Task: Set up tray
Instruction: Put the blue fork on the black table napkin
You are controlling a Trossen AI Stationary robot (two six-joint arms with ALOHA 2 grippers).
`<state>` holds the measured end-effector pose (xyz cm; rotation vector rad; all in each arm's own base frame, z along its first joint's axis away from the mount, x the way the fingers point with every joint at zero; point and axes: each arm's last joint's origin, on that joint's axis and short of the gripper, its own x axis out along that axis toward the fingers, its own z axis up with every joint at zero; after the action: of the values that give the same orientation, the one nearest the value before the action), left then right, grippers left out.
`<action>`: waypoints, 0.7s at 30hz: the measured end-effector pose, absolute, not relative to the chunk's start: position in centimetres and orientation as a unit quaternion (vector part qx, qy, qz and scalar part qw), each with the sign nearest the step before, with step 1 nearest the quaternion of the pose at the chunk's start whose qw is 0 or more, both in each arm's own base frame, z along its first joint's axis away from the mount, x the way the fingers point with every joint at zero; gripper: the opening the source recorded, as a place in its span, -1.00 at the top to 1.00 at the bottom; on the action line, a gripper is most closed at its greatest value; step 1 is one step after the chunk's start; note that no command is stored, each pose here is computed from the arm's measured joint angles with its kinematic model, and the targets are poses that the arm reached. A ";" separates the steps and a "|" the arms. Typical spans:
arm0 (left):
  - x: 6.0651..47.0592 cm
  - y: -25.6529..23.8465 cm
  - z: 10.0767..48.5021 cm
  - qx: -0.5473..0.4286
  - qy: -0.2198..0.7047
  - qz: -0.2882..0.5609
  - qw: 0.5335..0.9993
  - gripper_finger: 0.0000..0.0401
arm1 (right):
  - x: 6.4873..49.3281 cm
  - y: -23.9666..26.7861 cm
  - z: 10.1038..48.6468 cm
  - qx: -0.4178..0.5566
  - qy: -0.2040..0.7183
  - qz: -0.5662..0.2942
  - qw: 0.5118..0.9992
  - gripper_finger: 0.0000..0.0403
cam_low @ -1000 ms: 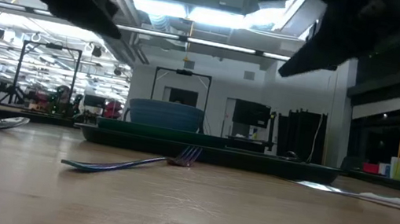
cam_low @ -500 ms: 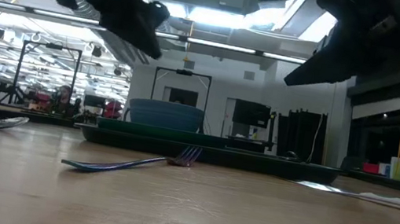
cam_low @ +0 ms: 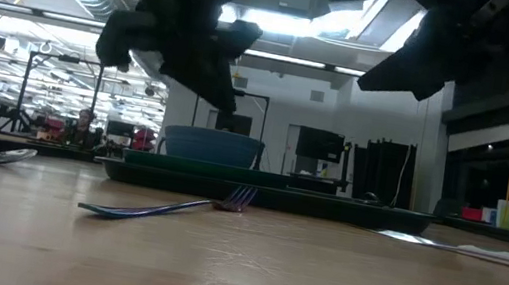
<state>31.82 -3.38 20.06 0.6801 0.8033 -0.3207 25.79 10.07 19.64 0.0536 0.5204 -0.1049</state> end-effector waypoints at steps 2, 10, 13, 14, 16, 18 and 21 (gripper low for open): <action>32.0 -3.4 19.8 0.325 0.381 -0.153 0.852 0.99 | 25.8 10.1 19.6 0.027 0.259 -0.053 0.964 0.96; 32.7 -3.5 19.8 0.327 0.354 -0.144 0.864 0.95 | 25.8 10.1 19.6 0.020 0.261 -0.051 0.964 0.89; 32.8 -3.5 19.8 0.331 0.352 -0.145 0.863 0.92 | 25.8 10.1 19.6 0.020 0.261 -0.051 0.964 0.88; 32.8 -3.5 19.8 0.339 0.351 -0.148 0.860 0.90 | 25.8 10.1 19.6 0.017 0.261 -0.051 0.964 0.89; 32.8 -3.6 19.8 0.357 0.347 -0.157 0.853 0.85 | 25.8 10.1 19.6 0.015 0.261 -0.050 0.964 0.91; 32.7 -3.7 19.8 0.373 0.344 -0.164 0.846 0.79 | 25.8 10.1 19.6 0.014 0.261 -0.050 0.964 0.94; 32.7 -3.9 19.8 0.388 0.340 -0.173 0.839 0.67 | 25.8 10.1 19.6 0.014 0.261 -0.050 0.964 0.97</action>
<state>32.72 -3.95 19.78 0.8203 0.7184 -0.3653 25.75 10.05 19.58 0.0278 0.5284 -0.1003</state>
